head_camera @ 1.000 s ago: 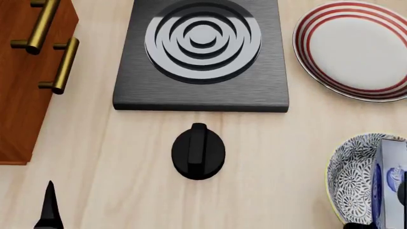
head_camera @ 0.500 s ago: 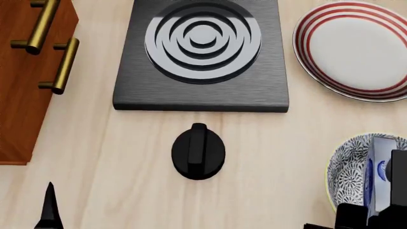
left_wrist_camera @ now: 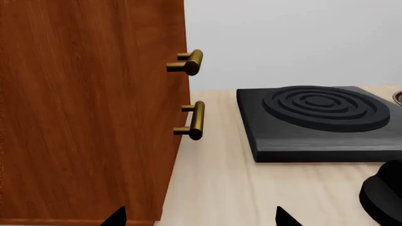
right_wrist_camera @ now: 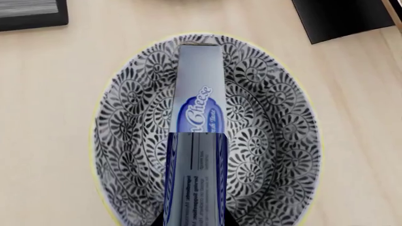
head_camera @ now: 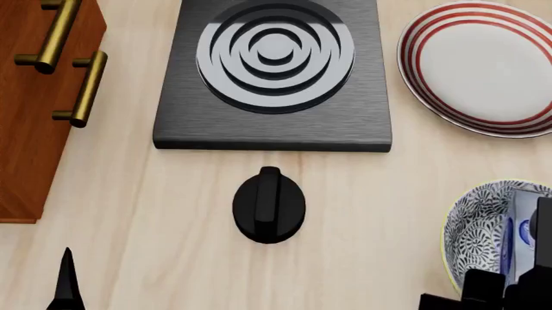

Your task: Pick up the cream cheese and put it in the bowl.

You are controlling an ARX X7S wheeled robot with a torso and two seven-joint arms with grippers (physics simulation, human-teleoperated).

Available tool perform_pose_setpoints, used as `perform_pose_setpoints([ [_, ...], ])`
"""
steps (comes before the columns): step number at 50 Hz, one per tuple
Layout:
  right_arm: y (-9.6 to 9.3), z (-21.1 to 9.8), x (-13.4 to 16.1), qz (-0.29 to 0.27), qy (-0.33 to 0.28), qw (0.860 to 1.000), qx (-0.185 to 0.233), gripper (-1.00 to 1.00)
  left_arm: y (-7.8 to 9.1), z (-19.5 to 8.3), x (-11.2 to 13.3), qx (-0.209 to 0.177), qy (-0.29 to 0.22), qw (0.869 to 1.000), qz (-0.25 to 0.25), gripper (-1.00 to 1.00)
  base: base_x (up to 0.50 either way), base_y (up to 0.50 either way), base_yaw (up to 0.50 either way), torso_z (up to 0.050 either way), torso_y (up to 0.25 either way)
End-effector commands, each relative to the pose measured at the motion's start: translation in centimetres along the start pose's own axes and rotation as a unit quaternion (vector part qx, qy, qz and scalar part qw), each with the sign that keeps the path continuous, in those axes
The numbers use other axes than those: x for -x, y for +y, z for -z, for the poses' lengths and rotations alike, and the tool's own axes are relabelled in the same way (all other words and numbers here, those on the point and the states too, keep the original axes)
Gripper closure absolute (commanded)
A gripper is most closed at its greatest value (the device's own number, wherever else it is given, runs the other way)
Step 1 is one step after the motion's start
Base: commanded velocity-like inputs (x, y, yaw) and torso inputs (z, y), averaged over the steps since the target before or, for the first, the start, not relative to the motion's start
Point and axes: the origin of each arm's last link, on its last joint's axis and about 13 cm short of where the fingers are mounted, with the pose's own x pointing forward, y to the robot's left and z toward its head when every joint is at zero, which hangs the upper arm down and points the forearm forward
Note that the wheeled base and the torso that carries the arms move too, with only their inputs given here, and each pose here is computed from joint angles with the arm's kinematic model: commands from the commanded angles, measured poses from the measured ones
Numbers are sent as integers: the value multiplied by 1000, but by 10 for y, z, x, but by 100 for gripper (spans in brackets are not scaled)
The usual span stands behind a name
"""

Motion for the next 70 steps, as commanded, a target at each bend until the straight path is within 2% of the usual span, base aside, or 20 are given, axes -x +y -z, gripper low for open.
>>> perform_pose_setpoints([
  [1, -2, -3, -4, 8, -5, 1000, -3, 100, 0, -1, 0, -2, -1, 1000, -1, -100, 0, 0, 0, 0, 0],
  [69, -4, -5, -5, 6, -7, 1000, -3, 100, 1, -1, 2, -3, -1, 1000, -2, -100, 0, 0, 0, 0, 1],
  [70, -4, -5, -4, 3, -6, 1000, -4, -100, 1, -1, 2, -3, -1, 1000, -3, -100, 0, 0, 0, 0, 0],
])
